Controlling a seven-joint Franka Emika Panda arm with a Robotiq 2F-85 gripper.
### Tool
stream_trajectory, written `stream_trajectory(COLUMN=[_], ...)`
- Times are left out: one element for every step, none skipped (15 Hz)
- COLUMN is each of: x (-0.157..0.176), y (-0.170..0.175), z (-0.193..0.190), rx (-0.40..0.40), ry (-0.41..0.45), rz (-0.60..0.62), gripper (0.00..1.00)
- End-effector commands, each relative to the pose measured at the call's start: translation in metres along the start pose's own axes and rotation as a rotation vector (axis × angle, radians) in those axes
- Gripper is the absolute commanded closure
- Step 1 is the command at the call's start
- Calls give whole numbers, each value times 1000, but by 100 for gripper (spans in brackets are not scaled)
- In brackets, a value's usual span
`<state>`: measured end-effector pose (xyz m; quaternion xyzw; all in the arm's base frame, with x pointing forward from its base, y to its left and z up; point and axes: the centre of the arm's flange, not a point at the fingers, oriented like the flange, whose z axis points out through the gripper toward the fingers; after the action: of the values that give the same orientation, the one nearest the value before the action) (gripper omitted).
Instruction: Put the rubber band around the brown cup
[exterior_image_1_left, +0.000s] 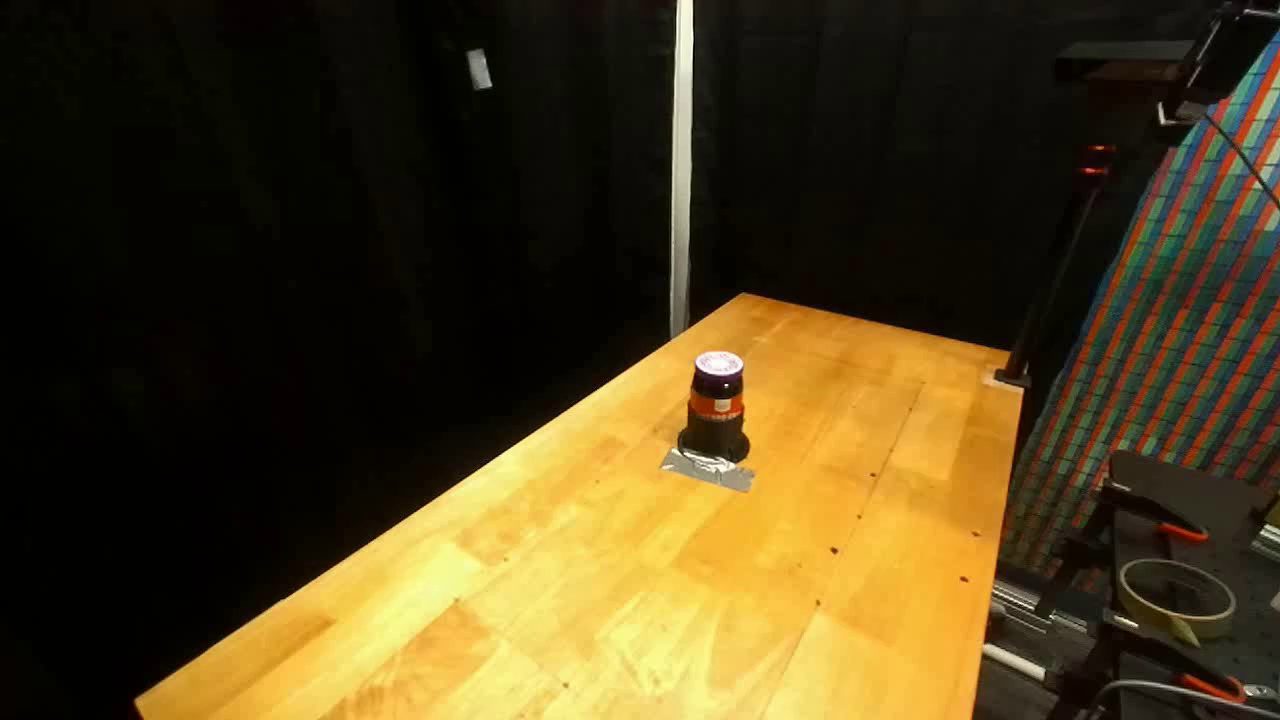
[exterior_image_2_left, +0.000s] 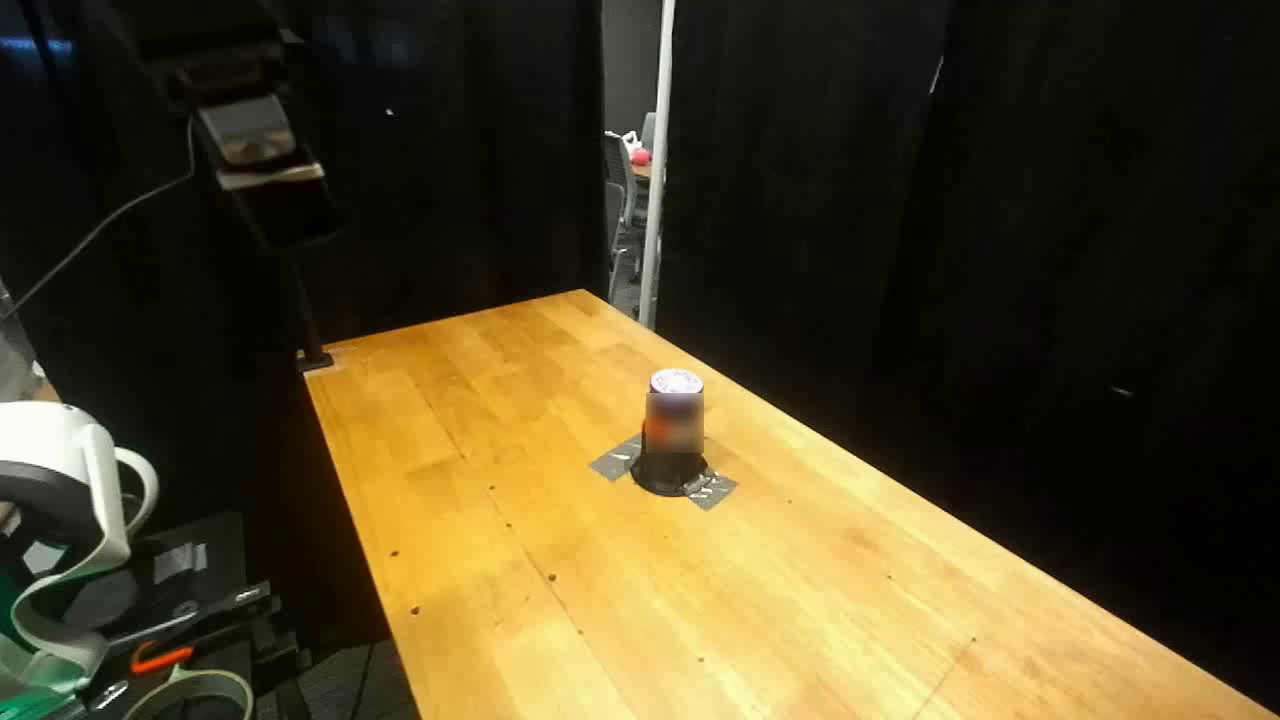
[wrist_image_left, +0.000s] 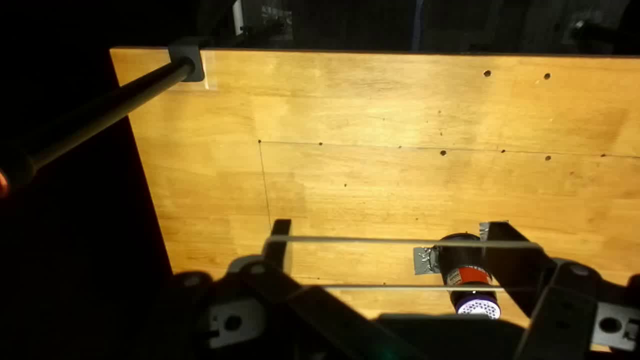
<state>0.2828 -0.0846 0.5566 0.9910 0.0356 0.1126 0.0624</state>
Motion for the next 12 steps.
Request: stream_trajectory(x=[0, 0, 0, 0, 0, 0, 13, 27, 49, 66, 86, 103], y=[0, 1, 1, 1, 1, 1, -6, -13, -24, -33, -45, -56], z=[-2, -3, -4, -4, -4, -4, -5, -3, -1, 2, 8, 16], rx=[-1, -2, -2, -2, -2, -2, -13, -6, -6, 5, 17, 46], ry=[4, 7, 9, 9, 9, 9, -8, -24, -45, -65, -83, -119], rz=[1, 1, 1, 1, 1, 1, -20, -38, -61, -91, -118, -153], gripper=[0, 0, 0, 0, 0, 0, 0, 0, 0, 0, 0, 0])
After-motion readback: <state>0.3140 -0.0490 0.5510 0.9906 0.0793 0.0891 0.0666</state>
